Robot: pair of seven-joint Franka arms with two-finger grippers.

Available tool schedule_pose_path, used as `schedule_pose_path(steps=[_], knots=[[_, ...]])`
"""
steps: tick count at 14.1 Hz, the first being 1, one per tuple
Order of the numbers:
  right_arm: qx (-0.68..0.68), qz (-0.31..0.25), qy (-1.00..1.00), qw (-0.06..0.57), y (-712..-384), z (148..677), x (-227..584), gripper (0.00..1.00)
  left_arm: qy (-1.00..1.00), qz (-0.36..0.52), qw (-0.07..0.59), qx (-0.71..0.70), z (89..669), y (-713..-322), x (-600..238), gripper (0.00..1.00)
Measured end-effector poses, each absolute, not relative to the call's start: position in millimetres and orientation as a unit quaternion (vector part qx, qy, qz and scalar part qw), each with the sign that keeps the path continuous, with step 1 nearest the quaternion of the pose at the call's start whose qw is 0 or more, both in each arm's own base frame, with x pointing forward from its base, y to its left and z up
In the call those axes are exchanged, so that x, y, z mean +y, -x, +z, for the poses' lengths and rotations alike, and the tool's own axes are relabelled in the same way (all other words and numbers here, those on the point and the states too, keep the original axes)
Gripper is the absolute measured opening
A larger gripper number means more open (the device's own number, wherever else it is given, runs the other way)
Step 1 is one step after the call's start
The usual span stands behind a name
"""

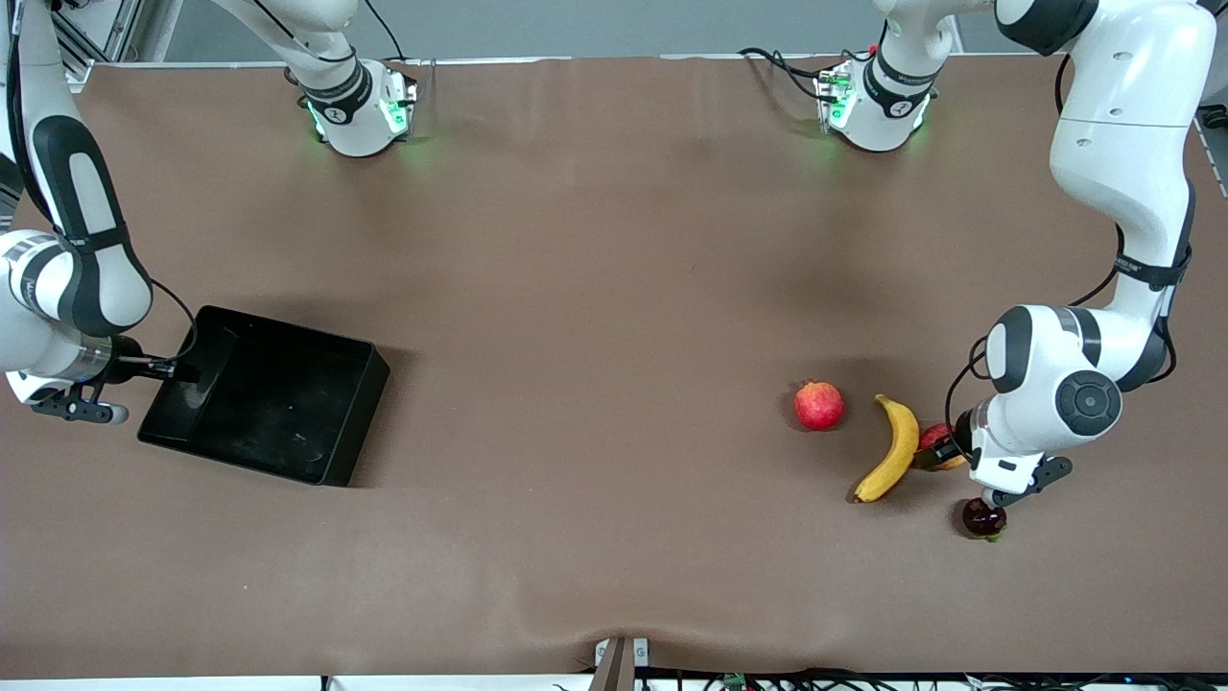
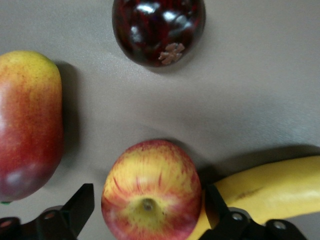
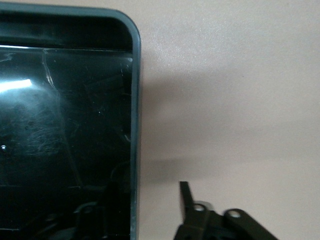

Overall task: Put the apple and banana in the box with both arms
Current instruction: 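Grip the box rim with the right gripper while the left gripper grasps apple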

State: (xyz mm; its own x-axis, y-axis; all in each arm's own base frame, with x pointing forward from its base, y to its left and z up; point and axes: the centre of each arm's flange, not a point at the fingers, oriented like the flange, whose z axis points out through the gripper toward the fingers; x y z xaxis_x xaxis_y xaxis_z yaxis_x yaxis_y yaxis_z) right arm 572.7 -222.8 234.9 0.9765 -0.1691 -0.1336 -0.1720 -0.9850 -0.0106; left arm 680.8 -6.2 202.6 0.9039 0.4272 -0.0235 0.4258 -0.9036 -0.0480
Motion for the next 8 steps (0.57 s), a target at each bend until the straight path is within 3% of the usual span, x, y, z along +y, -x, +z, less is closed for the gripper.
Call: schedule_pose_path(steps=[1,3,4,8], knots=[[0.085,0.066,0.994,0.011,-573,235,-222,0.38,0.975,0.016,0.021,-0.220,201,-681,-3,0.96],[0.081,0.065,0.994,0.012,-574,236,-221,0.16,0.977,0.010,0.024,-0.211,204,-684,-2,0.77],[0.079,0.064,0.995,0.012,-574,236,-221,0.07,0.979,0.004,0.023,-0.204,210,-687,-2,0.74],[0.062,0.056,0.996,0.013,-581,244,-218,0.05,0.981,-0.019,0.022,-0.192,256,-695,-6,0.74]])
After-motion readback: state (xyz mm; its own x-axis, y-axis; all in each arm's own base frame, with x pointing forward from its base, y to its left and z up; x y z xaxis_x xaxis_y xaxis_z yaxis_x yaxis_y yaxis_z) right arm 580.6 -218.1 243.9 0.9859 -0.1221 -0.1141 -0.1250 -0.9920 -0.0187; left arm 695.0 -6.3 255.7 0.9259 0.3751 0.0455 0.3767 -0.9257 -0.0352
